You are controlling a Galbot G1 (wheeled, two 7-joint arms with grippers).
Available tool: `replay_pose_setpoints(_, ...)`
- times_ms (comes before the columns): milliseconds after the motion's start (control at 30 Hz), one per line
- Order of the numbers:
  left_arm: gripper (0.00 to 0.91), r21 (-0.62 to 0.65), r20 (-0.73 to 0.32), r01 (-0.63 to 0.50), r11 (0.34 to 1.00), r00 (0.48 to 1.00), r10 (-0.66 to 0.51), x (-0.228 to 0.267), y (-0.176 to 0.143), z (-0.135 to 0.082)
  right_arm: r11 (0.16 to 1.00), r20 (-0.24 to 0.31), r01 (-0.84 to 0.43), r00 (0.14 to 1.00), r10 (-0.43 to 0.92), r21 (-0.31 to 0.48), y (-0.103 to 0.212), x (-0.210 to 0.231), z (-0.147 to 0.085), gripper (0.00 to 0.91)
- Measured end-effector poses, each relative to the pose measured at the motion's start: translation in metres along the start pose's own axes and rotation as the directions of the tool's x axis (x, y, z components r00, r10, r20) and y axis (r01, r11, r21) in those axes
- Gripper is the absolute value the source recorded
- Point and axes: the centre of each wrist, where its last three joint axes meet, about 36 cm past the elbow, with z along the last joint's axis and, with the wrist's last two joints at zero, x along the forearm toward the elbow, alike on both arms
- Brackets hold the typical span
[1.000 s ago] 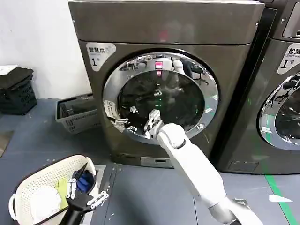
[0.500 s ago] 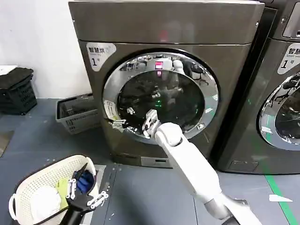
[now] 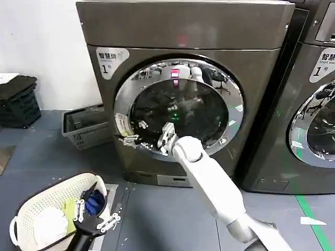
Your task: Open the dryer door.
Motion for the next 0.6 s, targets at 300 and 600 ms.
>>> replay_pose_setpoints(300, 0.907, 0.003, -0.005, 0.010, 1.000, 1.000, -0.010, 0.000, 0.004, 0.005, 0.994, 0.017, 0.089, 0.996, -0.089, -0.056, 0.000, 0.011, -0.009, 0.907)
replay_pose_setpoints(600, 0.907, -0.005, -0.013, 0.026, 1.000, 1.000, -0.026, 0.001, 0.018, 0.007, 0.983, 0.035, 0.163, 0.986, -0.160, -0.085, 0.004, 0.027, -0.021, 0.907)
